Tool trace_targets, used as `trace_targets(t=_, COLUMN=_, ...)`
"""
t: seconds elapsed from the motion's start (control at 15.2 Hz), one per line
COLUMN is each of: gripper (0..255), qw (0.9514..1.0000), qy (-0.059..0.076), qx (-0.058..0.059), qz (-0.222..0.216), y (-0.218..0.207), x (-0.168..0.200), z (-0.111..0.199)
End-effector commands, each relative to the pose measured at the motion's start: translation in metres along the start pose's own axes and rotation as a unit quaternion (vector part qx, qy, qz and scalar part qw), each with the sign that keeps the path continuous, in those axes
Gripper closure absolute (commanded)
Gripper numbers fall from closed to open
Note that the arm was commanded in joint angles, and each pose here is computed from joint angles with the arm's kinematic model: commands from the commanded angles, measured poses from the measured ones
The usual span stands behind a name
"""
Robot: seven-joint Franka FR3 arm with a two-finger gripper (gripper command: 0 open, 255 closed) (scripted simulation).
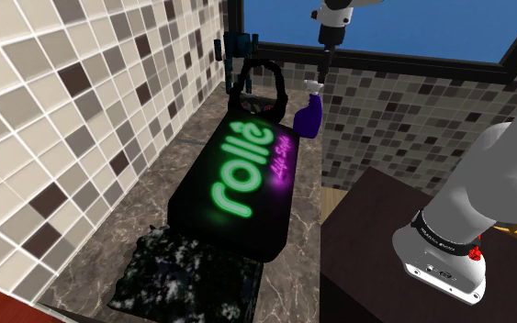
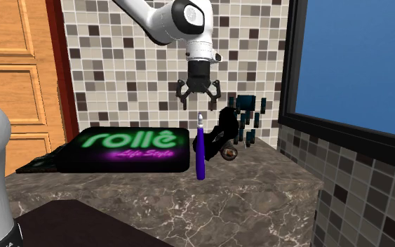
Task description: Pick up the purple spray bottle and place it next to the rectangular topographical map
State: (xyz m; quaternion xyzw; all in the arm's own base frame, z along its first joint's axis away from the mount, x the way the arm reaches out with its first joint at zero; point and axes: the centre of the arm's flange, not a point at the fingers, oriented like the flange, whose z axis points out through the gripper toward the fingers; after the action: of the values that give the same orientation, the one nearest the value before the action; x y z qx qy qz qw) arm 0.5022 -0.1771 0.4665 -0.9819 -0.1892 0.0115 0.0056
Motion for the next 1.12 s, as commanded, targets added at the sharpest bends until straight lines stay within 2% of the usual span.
trace_targets(t=0.0, gripper=0, qw=0.9999, qy=-0.001, qx=0.004, qz=-0.012, y=0.009, x=0.007, z=0.011)
trace_targets(t=0.46, gripper=0, qw=0.9999, qy=-0.001, qx=0.004, qz=-0.012, y=0.009, x=0.006, z=0.046)
trace_targets(t=0.99, gripper=0, qw=0.9999, qy=-0.001, qx=0.004, qz=-0.012, y=0.009, x=0.006, z=0.045)
trace_targets(t=1.06, gripper=255, qw=0.9999, qy=-0.001, qx=0.004, qz=-0.012, y=0.009, x=0.006, z=0.045)
